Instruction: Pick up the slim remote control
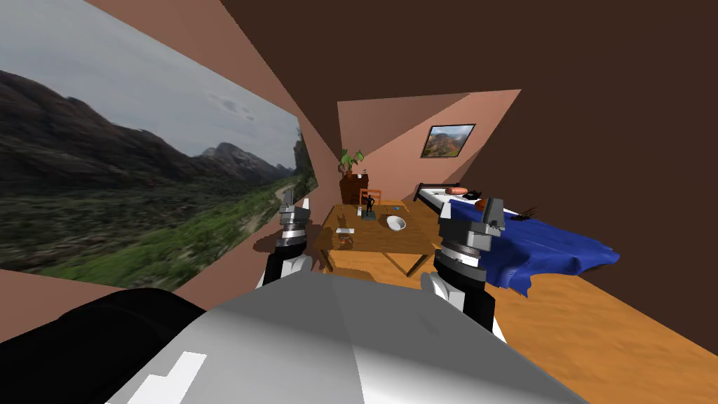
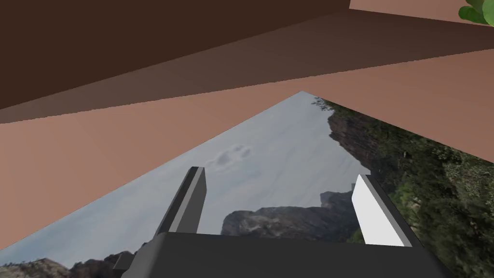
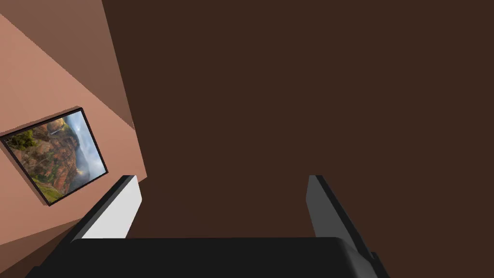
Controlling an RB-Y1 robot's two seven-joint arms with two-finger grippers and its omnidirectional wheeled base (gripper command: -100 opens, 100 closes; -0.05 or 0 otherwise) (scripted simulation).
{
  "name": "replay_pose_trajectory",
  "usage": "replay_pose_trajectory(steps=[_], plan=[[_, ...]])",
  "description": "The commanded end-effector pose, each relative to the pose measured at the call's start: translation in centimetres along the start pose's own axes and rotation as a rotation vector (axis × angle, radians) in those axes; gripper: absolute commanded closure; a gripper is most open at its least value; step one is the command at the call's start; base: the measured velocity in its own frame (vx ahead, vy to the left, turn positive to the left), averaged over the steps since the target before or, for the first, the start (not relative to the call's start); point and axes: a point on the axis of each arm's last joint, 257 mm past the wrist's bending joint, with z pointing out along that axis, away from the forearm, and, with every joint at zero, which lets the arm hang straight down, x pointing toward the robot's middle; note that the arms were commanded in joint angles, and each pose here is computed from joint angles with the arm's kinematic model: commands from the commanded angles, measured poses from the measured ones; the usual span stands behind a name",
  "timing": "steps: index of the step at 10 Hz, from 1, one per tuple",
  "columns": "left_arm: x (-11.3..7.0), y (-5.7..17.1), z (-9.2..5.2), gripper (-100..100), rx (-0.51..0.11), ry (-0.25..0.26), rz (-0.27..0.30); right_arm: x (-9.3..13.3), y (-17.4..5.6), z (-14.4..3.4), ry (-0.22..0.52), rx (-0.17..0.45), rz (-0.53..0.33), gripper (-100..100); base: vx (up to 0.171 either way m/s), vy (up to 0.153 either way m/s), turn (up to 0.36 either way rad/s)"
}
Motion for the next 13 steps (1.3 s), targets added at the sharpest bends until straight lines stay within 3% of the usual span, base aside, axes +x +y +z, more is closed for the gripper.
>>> replay_pose_trajectory(steps=[1,4,7,9,10,13], plan=[[0.1,1.0,0.0,-100,-0.028,0.019,-0.024,0.0,0.0,0.0,0.000,0.000,0.000,0,-0.007,-0.006,-0.155],[0.0,3.6,-0.2,-100,-0.100,0.043,-0.080,0.0,0.0,0.0,0.000,0.000,0.000,0,-0.010,-0.004,-0.175],[-0.9,7.6,-0.9,-100,-0.215,0.049,-0.154,0.0,0.0,0.0,0.000,0.000,0.000,0,0.003,0.001,-0.286],[-2.0,10.8,-1.7,-100,-0.307,0.036,-0.207,0.0,0.0,0.0,0.000,0.000,0.000,0,0.012,0.010,-0.270],[-2.0,11.0,-1.7,-100,-0.313,0.035,-0.206,0.0,0.0,0.0,0.000,0.000,0.000,0,0.011,0.014,-0.145],[-4.7,16.1,-3.6,-100,-0.470,-0.013,-0.284,0.0,0.0,0.0,0.000,0.000,0.000,0,0.014,0.015,-0.338]])
